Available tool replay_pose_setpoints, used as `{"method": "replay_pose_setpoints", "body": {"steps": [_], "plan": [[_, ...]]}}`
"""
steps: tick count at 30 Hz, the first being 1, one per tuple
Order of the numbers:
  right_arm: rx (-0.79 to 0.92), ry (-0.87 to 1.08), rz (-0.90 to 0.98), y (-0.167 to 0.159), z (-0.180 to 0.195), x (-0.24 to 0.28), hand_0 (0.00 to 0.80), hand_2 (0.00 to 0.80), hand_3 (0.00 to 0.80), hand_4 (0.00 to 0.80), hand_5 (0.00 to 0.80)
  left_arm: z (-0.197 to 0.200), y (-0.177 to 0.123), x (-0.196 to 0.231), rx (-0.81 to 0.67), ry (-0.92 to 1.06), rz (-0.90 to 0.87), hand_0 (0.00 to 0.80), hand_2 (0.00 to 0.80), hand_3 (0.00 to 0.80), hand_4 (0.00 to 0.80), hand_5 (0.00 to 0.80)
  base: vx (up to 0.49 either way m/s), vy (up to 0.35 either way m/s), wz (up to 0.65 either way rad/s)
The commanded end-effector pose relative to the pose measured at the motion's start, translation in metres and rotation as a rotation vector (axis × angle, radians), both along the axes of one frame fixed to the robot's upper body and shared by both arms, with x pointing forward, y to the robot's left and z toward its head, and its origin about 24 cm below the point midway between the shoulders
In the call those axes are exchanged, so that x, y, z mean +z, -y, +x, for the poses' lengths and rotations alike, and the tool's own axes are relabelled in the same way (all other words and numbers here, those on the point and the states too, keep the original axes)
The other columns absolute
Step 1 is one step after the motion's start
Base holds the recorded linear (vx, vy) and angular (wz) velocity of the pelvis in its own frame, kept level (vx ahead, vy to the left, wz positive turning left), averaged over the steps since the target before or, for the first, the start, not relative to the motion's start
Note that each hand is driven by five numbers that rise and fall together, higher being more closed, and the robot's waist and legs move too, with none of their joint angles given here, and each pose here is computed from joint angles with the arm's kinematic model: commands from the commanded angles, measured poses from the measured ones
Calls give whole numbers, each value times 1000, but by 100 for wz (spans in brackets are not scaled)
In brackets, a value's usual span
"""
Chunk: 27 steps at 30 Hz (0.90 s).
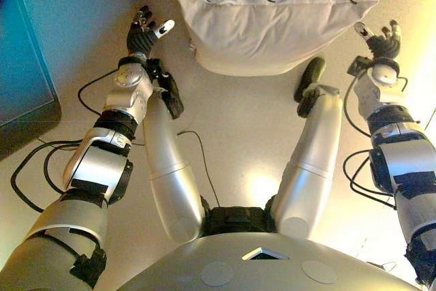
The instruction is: Pick up the cushion and take it to the sofa
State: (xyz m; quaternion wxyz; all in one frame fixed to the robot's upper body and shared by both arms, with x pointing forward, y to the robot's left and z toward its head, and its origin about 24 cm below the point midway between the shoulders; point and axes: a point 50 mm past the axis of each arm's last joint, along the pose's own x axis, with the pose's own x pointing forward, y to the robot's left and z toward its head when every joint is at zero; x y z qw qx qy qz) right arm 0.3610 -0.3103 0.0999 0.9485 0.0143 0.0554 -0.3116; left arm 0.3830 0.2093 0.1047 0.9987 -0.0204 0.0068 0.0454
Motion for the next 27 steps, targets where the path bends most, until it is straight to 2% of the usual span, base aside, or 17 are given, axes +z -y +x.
{"method": "replay_pose_setpoints", "body": {"steps": [1, 7, 15, 22, 24, 27], "plan": [[-39, 27, 13, 22, -14, -4, 0, 0, 0, 0, 0, 2, -2, 7, -38, 7, 65, 0, 0, 0, 0, 0, -11, -19, -6], [128, 29, -20, 1, 0, 1, 0, 0, 0, 0, 0, 6, 7, 9, -103, -9, 89, 0, 0, 0, 0, 0, -5, -9, -2], [441, 103, -120, -52, 26, 32, 0, 0, 0, 0, 0, 12, 18, 19, -149, -25, 102, 0, 0, 0, 0, 0, -32, -9, 0], [510, 51, -204, -70, 38, 44, 0, 0, 0, 0, 0, 16, 28, 23, -215, -42, 67, 0, 0, 0, 0, 0, 0, 0, 0], [521, 33, -215, -73, 41, 49, 0, 0, 0, 0, 0, 18, 34, 25, -291, -60, -6, 0, 0, 0, 0, 0, 0, 0, 0], [548, 13, -254, -82, 47, 55, 0, 0, 0, 0, 0, 20, 47, 30, -374, -59, -22, 0, 0, 0, 0, 0, 0, 0, 0]]}}
